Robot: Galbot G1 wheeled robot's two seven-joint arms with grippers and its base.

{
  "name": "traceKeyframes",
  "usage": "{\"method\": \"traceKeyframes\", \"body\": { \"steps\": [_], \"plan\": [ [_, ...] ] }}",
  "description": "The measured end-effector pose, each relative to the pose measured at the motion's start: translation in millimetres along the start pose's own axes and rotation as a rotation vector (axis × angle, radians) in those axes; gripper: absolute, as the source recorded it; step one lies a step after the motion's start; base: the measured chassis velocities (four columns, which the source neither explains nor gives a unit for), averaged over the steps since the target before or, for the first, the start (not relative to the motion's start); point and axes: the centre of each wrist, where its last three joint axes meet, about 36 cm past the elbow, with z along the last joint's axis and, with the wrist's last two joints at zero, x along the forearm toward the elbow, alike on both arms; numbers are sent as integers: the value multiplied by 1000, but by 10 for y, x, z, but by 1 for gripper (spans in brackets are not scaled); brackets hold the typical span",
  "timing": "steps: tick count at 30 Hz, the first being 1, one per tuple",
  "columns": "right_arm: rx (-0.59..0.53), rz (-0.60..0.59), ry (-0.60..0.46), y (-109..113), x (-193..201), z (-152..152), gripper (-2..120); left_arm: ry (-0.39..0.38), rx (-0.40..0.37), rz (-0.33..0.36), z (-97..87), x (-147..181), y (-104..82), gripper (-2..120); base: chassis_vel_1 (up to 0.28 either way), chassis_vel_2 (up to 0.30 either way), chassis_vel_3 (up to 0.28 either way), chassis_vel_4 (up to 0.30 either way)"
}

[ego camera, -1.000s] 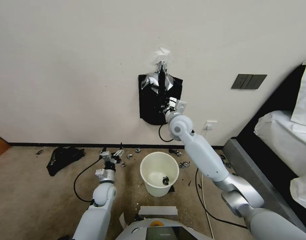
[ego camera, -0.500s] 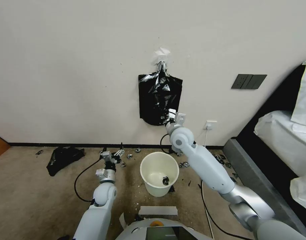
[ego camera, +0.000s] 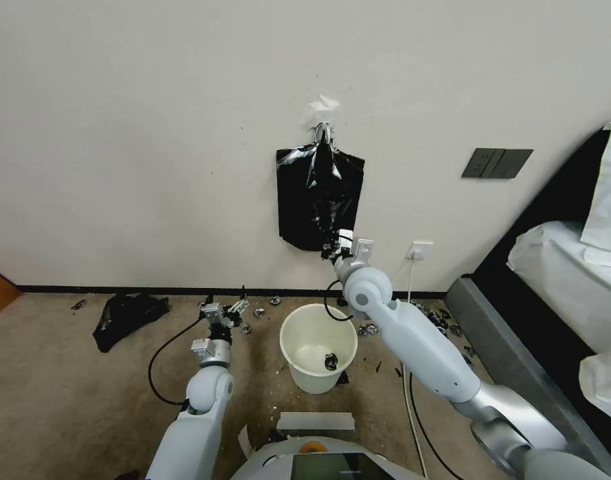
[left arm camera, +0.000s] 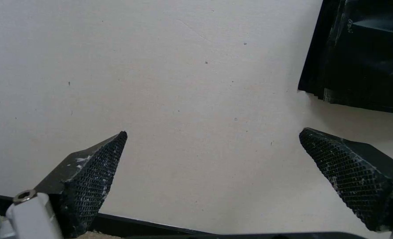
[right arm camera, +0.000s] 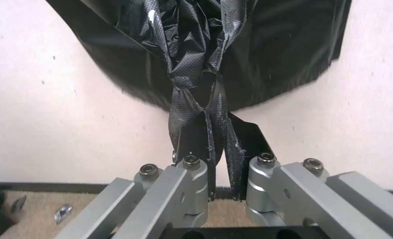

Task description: Place a trash bag onto the trash bin.

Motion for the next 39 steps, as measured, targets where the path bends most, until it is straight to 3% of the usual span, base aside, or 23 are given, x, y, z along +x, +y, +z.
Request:
{"method": "traceKeyframes", "body": {
  "steps": [20,39],
  "plan": [
    [19,0,60,-99,370,526,10,-5,3,3,-17,-41,-21,100,0,0,0,0],
    [27,-11,72,-126,482,639,8,0,8,6,8,-41,-58,100,0,0,0,0]
  ]
}}
